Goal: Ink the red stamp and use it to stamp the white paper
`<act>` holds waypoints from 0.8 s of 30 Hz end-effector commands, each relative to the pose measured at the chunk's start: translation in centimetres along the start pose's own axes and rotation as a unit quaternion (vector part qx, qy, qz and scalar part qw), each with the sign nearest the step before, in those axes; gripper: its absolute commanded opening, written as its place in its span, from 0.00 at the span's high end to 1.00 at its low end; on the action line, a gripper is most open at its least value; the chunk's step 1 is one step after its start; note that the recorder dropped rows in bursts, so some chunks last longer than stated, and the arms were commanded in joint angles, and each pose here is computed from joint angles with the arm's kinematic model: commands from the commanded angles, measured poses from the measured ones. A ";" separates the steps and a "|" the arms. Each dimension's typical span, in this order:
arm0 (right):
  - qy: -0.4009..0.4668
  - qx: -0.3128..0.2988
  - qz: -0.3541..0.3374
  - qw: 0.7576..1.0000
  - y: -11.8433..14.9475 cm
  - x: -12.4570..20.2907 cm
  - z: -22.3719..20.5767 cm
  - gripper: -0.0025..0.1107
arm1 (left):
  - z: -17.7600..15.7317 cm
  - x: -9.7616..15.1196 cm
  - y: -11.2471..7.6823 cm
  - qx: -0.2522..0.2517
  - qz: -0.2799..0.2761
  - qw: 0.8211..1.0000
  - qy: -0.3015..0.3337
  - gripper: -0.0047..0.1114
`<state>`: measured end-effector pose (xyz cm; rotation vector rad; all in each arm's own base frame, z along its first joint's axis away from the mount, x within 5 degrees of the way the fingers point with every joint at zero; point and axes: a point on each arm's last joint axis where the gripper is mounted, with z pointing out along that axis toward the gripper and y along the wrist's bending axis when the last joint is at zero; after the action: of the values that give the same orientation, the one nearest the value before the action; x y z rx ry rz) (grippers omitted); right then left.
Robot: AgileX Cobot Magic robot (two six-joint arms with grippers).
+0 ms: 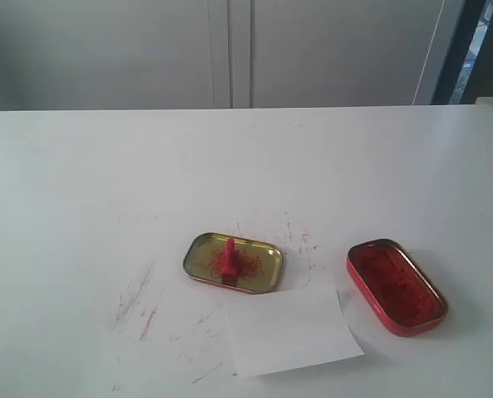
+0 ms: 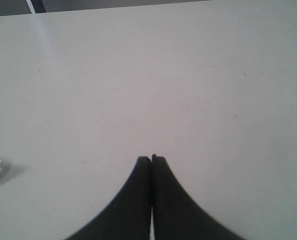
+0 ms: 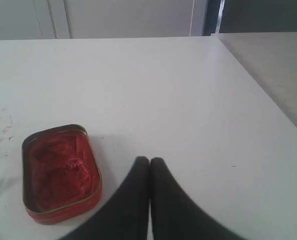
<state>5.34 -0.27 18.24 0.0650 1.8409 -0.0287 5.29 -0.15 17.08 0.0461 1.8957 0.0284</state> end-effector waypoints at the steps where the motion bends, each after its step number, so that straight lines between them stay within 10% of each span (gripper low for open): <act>1: -0.009 0.003 0.006 1.000 0.0 0.0 0.0 0.98 | 0.0 0.2 0.0 0.000 -0.001 1.000 0.002 0.96; 24: -0.216 0.004 0.005 0.976 -0.1 -3.7 -0.8 0.98 | 0.0 0.2 0.0 0.000 -0.001 1.000 0.002 0.96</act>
<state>5.59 -0.37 21.84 0.0658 1.4414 -0.0334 5.29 -0.15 17.08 0.0461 1.8957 0.0284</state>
